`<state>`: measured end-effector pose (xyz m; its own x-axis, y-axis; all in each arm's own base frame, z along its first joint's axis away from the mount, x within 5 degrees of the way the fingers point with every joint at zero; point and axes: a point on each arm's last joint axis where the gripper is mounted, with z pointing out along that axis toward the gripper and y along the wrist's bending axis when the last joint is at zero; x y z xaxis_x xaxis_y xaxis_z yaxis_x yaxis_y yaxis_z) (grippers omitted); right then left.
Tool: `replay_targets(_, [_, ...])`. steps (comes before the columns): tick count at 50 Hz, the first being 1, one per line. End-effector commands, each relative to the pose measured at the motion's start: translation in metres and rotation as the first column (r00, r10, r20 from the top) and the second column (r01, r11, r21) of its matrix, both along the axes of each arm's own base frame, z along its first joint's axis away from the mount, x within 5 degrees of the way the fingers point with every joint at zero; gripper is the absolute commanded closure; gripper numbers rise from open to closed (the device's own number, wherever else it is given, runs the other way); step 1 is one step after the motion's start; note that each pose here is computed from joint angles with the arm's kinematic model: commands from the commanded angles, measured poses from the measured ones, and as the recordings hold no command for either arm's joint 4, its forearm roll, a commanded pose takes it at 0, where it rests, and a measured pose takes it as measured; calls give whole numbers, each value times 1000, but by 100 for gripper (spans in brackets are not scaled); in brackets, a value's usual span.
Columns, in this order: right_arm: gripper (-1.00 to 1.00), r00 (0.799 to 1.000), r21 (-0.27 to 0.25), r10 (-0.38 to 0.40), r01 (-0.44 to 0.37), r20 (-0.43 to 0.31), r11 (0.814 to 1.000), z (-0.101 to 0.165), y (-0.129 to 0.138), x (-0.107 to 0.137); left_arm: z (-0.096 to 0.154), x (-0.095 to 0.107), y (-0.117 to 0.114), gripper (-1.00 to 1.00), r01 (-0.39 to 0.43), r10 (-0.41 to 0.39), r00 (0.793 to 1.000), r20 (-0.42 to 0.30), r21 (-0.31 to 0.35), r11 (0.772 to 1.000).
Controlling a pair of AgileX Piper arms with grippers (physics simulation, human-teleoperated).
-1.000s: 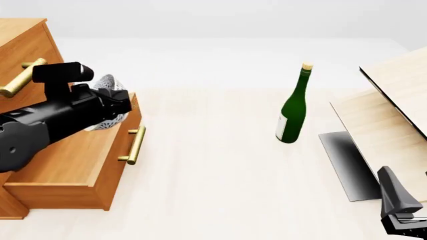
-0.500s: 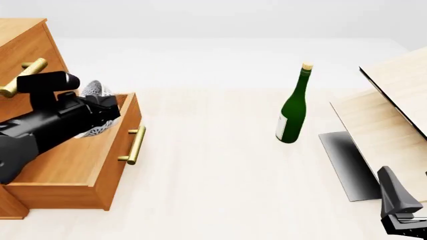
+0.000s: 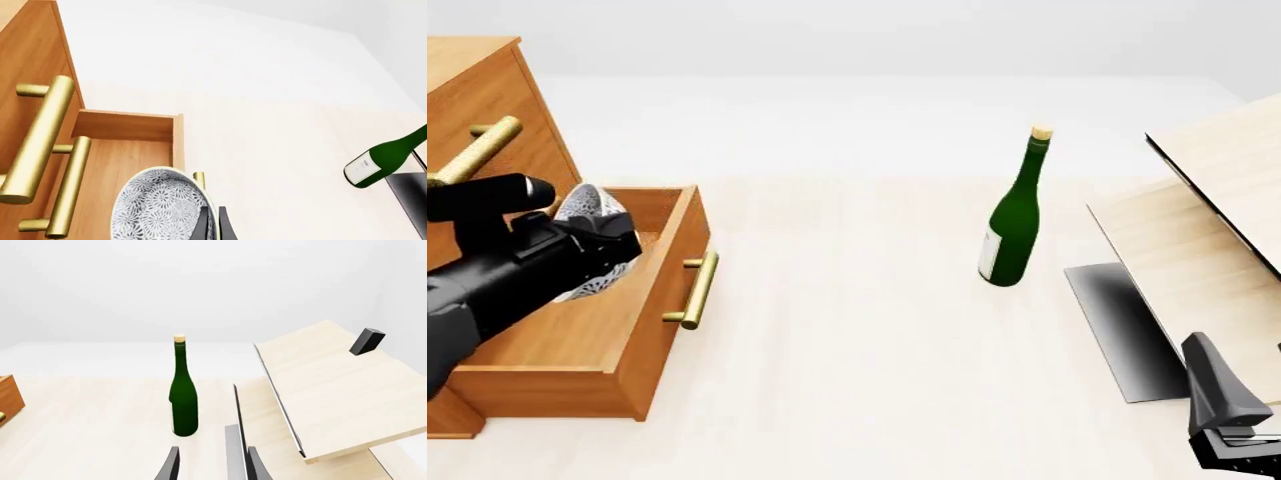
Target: Put the bowl in the bottom drawer of the cabinet.
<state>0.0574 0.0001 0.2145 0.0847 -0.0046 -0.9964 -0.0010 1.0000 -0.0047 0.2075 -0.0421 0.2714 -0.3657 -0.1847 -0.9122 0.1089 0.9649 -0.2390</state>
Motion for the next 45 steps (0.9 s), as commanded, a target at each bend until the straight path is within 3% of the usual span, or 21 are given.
replay_targets(1, [-100,1000,0,0,0,0,1000,0,0,0,-6,-6,6,100,-21,21,1000,9,0,1000])
replay_targets(26, [-100,1000,0,0,0,0,1000,0,0,0,-16,0,9,100,-41,41,999,-28,10,999])
replay_targets(40, [-100,1000,0,0,0,0,1000,0,0,0,-20,16,6,100,-33,35,997,-62,32,999])
replay_targets(41, [-100,1000,0,0,0,0,1000,0,0,0,-7,17,6,100,-32,34,997,-64,35,999])
replay_targets(45, [-100,1000,0,0,0,0,1000,0,0,0,-20,23,5,100,-31,33,997,-68,37,999])
